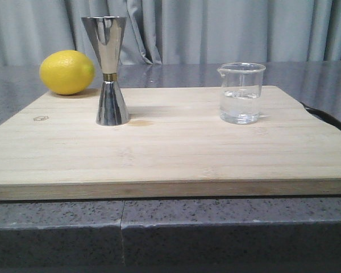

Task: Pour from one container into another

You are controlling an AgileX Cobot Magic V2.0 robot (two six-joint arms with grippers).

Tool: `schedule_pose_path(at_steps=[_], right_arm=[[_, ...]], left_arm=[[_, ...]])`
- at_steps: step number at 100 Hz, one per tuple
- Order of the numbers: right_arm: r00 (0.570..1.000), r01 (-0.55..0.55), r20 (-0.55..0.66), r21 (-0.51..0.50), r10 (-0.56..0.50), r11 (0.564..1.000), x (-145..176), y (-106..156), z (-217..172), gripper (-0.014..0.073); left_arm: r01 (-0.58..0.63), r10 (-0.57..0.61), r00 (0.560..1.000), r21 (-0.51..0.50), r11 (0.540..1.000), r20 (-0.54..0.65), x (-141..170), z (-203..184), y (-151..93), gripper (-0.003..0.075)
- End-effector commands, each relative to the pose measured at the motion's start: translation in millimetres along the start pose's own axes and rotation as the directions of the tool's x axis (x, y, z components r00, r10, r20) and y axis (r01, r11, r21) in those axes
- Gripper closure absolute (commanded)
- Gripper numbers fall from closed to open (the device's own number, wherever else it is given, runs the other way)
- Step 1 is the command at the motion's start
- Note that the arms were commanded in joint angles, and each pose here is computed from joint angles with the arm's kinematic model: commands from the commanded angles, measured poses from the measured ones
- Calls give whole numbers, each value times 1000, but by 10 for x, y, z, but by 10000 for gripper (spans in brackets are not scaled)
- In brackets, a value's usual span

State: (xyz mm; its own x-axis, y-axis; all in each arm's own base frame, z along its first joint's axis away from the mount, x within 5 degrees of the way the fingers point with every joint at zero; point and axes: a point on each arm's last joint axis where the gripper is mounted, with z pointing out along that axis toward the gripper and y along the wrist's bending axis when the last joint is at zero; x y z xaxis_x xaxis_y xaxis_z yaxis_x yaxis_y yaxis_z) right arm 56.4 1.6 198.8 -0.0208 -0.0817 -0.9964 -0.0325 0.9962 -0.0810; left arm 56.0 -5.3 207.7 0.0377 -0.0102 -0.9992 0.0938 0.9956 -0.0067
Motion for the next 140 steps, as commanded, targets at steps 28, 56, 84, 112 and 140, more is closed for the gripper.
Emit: schedule_pose_path(at_steps=[28,56,84,112,140], right_arm=[[998,8,63,5,-8,1000,22,3,-3,668],[998,8,63,5,-8,1000,22,3,-3,668],[995,8,99,8,-8,1000,-11,1,-5,668],[990,7,139,10,-9,1000,-47,-1,-9,668],[987,7,162,11,-9,1000,-68,-2,-13,668]], left_arm=[[3,-3,997,9,1000,73,36,-12,-4,739],[3,-3,997,9,1000,73,36,-12,-4,739],[3,-3,997,9,1000,73,36,-12,-4,739],[3,-3,997,9,1000,73,36,-12,-4,739],[3,-3,997,9,1000,73,36,-12,-4,739]])
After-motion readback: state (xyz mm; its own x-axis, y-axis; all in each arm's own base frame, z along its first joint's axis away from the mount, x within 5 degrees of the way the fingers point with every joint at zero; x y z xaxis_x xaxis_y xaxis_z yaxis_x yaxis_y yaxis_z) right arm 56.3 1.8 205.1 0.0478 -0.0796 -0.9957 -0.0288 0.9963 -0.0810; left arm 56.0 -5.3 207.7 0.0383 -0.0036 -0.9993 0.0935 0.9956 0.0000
